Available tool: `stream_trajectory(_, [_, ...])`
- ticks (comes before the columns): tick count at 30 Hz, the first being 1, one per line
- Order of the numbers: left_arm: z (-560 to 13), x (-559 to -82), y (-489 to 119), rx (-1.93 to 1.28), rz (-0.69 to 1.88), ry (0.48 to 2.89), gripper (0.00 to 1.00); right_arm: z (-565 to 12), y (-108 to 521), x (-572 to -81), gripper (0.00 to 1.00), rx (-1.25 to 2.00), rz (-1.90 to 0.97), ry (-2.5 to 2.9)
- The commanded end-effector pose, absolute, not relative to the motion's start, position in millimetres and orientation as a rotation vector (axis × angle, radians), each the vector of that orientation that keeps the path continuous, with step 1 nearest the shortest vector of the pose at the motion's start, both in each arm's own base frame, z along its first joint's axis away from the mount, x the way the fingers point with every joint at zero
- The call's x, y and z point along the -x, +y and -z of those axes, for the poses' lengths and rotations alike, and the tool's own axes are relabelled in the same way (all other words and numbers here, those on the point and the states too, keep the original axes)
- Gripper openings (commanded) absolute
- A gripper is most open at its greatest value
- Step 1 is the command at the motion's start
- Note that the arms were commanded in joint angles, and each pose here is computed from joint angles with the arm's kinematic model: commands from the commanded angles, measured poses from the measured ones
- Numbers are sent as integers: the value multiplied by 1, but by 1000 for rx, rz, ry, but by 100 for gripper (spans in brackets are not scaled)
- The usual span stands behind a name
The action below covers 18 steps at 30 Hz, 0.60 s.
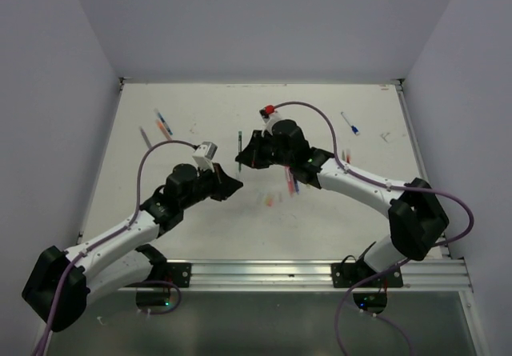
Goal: Open the pen caps
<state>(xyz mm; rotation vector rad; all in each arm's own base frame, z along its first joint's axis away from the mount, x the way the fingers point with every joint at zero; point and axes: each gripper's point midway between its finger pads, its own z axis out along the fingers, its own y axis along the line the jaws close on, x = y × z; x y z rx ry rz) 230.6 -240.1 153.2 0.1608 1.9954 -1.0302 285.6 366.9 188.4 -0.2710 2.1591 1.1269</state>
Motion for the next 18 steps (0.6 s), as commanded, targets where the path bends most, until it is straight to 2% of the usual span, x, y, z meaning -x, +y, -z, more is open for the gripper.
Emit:
stream_trajectory(1, [-135,-253,-212,42,753,2132,0,-191,301,-354,0,-49,-614,2141])
stream_trajectory(3, [-126,-250,-212,22,737,2158,0,-189,290,-355,0,-85,-547,2145])
stream_trajectory(7, [-147,-233,-246,-129,1019,2036,0,-193,274,-366,0,-117,-429,2130])
stream_trajectory(9, [-147,-237,-243,-117,985,2047,0,-191,268,-364,0,-78,-374,2151])
stream_trajectory(14, [-124,-253,-212,-59,687,2172,0,-176,247,-351,0,-1,-249,2255])
stream_trajectory(18, [-124,-258,-221,-76,725,2152,0,-156,226,-347,0,24,-232,2343])
